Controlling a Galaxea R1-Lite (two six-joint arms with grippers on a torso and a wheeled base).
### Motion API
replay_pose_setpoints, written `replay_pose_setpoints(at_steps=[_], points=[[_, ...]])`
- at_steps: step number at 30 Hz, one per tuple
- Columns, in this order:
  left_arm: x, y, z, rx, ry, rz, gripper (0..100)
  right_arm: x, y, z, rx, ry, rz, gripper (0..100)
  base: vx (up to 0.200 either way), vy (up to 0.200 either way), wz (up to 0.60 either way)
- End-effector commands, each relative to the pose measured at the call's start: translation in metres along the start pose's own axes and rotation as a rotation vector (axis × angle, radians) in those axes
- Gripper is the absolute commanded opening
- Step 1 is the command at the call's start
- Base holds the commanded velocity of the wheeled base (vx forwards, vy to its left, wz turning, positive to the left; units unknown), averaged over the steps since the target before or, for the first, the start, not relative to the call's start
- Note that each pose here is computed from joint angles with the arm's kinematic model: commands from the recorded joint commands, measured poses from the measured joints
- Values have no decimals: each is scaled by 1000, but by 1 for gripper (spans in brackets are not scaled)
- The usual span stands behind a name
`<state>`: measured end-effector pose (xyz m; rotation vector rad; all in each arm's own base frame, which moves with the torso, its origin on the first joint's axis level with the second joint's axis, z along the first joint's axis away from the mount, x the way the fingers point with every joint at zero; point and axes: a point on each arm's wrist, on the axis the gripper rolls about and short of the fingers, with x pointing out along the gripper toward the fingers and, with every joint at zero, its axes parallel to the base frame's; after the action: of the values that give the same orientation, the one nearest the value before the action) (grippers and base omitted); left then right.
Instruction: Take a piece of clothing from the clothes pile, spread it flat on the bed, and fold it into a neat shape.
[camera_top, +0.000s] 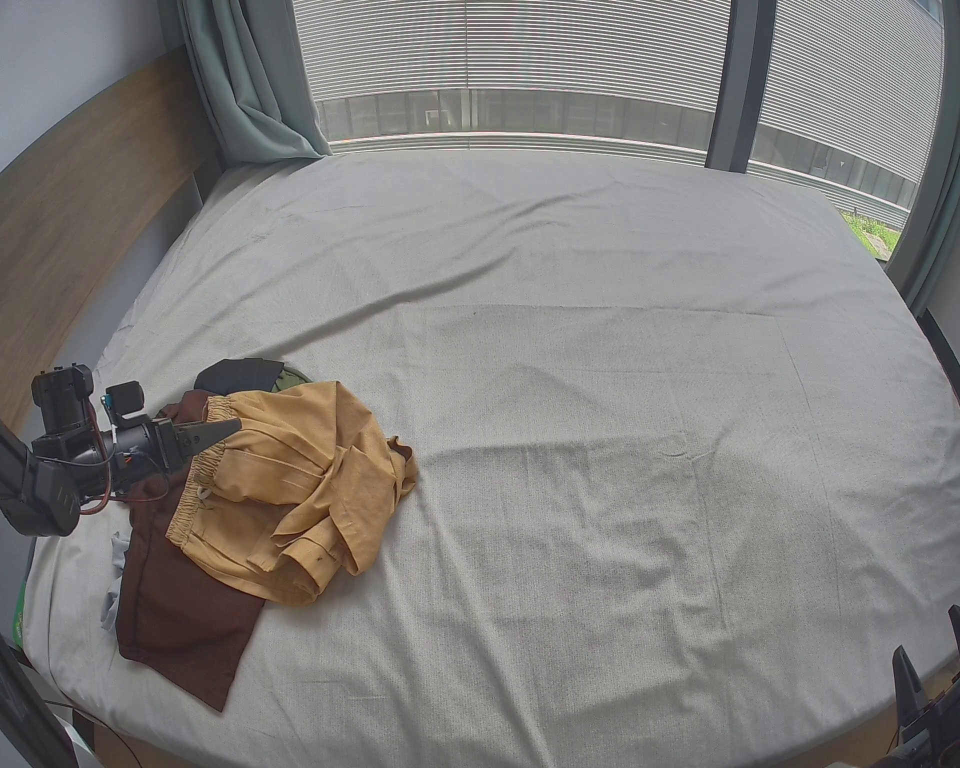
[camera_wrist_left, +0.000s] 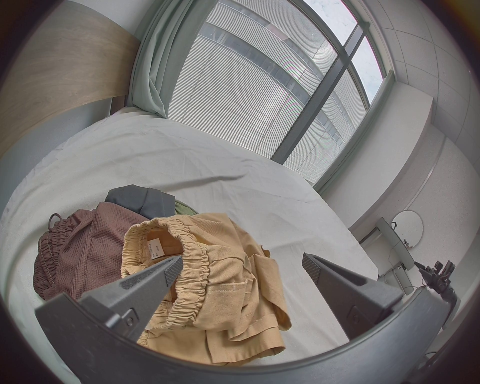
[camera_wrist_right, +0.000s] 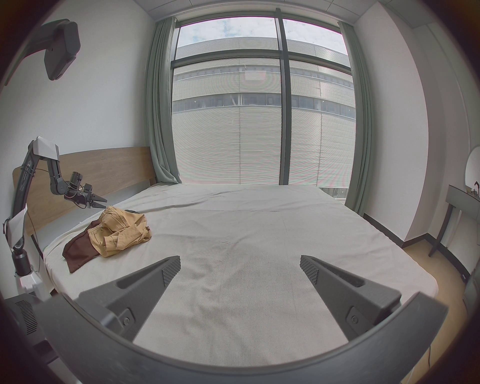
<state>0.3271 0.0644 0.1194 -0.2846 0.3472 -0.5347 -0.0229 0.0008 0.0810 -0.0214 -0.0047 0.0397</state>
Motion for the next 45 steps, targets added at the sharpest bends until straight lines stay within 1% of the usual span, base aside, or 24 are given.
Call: replay_pose_setpoints(at_steps=[1, 10, 16, 25, 37, 45], points=[[8, 9, -6, 4, 17, 5, 100, 1, 0, -5, 0, 9, 0, 100, 0, 0, 0], [14, 10, -8, 5, 26, -3, 100, 1, 0, -5, 0, 9, 0, 100, 0, 0, 0], [8, 19, -2, 14, 3, 22, 100, 1, 0, -5, 0, 9, 0, 100, 0, 0, 0], [14, 22, -10, -3, 23, 17, 100, 1, 0, -5, 0, 9, 0, 100, 0, 0, 0], [31, 9, -17, 13, 53, -44, 100, 1, 0, -5, 0, 9, 0, 100, 0, 0, 0], [33, 7, -21, 17, 64, -45, 100, 1, 0, -5, 2, 9, 2, 100, 0, 0, 0]])
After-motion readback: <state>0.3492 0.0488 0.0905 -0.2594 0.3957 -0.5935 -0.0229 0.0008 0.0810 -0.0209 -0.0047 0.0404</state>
